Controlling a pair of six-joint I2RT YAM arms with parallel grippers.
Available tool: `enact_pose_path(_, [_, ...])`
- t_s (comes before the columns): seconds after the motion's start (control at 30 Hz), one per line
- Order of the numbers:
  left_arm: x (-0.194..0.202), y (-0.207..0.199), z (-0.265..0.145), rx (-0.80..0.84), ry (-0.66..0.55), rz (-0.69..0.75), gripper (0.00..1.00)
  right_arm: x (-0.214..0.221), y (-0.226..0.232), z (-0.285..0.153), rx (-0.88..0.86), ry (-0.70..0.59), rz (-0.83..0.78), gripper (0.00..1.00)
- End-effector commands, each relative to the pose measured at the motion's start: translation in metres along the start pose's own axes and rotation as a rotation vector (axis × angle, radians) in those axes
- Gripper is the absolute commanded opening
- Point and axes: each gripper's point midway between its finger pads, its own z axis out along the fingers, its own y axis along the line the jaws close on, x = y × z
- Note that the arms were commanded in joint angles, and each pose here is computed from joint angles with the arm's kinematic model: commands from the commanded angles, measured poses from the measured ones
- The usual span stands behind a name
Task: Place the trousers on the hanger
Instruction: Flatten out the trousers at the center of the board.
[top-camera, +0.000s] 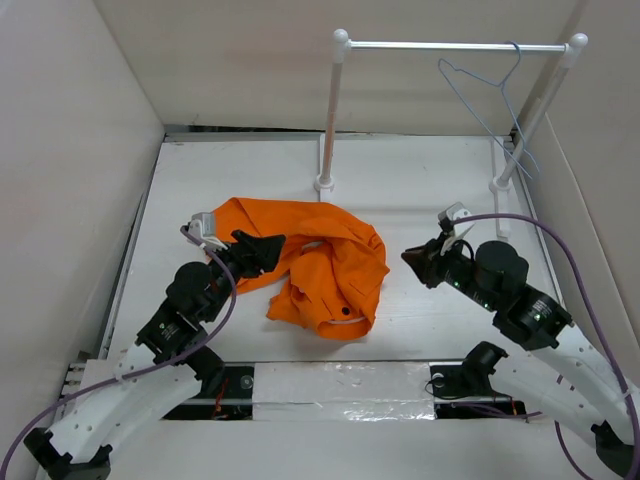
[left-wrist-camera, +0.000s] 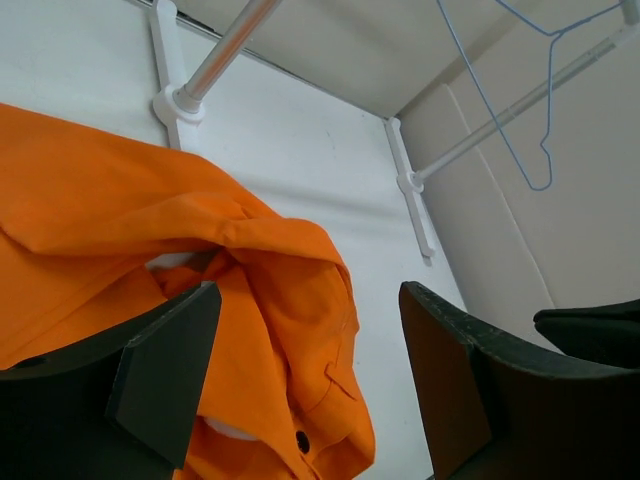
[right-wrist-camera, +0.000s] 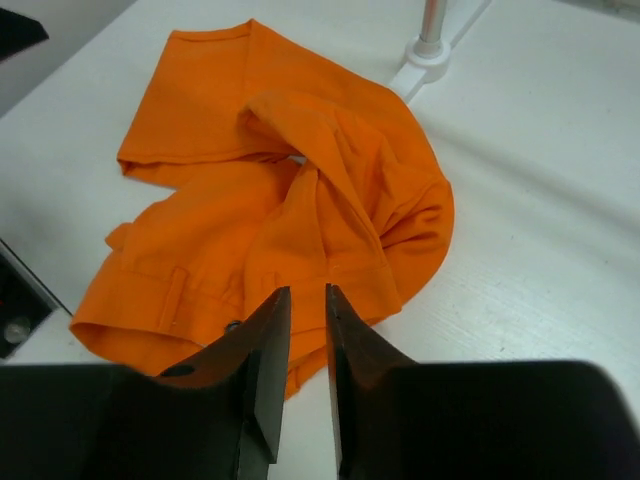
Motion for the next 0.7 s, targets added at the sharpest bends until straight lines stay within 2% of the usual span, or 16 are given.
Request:
enact_pose_path(0.0, [0.000, 0.001, -0.010, 0.014, 0.002, 0.019, 0.69, -0.009, 0.011, 0.005, -0.055, -0.064, 0.021, 0.12])
enact_pose_path(0.03, [-0.004, -0.002, -0.012, 0.028, -0.009, 0.023, 0.67, -0.003, 0.010, 0.007, -0.054, -0.053, 0.030, 0.04])
enact_pose_path(0.07, [-0.006, -0.004, -0.012, 0.036, -0.016, 0.027, 0.60, -0.001, 0.010, 0.007, -0.053, -0.047, 0.030, 0.00])
enact_pose_path(0.13, [-0.007, -0.001, -0.009, 0.018, -0.018, 0.044, 0.51, 0.003, 0.009, 0.007, -0.050, -0.031, 0.029, 0.00])
enact_pose_path(0.17, [-0.009, -0.001, -0.007, 0.008, -0.025, 0.046, 0.42, 0.005, 0.009, 0.004, -0.049, -0.011, 0.026, 0.00])
enact_pose_path(0.23, [-0.012, 0.007, -0.003, -0.048, -0.038, 0.048, 0.30, 0.009, 0.016, -0.001, -0.090, 0.011, 0.025, 0.00])
enact_pose_path(0.27, [-0.008, 0.015, 0.001, -0.088, -0.029, 0.047, 0.18, 0.014, 0.017, -0.003, -0.095, 0.029, 0.027, 0.00])
enact_pose_path(0.3, [-0.008, 0.026, 0.002, -0.141, -0.041, 0.044, 0.15, 0.015, 0.018, -0.005, -0.101, 0.030, 0.028, 0.00])
enact_pose_path(0.33, [-0.004, 0.033, 0.003, -0.173, -0.042, 0.016, 0.13, 0.018, 0.018, -0.006, -0.103, 0.034, 0.031, 0.02])
enact_pose_path(0.37, [0.007, 0.047, 0.003, -0.214, -0.032, 0.008, 0.12, 0.016, 0.018, -0.008, -0.107, 0.015, 0.043, 0.14])
enact_pose_path(0.43, [0.014, 0.062, 0.004, -0.263, -0.049, -0.026, 0.12, 0.031, 0.017, -0.003, -0.102, 0.032, 0.069, 0.29])
enact_pose_path(0.47, [0.024, 0.073, 0.006, -0.294, -0.047, -0.051, 0.18, 0.032, 0.018, 0.001, -0.108, 0.020, 0.074, 0.49])
enact_pose_path(0.53, [0.022, 0.093, 0.006, -0.375, -0.091, -0.059, 0.32, 0.051, 0.016, 0.011, -0.101, 0.053, 0.090, 0.62])
enact_pose_path(0.57, [0.024, 0.102, 0.007, -0.413, -0.094, -0.062, 0.48, 0.049, 0.016, 0.017, -0.100, 0.035, 0.091, 0.70])
enact_pose_path(0.67, [0.021, 0.125, 0.011, -0.489, -0.115, -0.058, 0.77, 0.063, 0.001, 0.035, -0.011, 0.051, 0.114, 0.74])
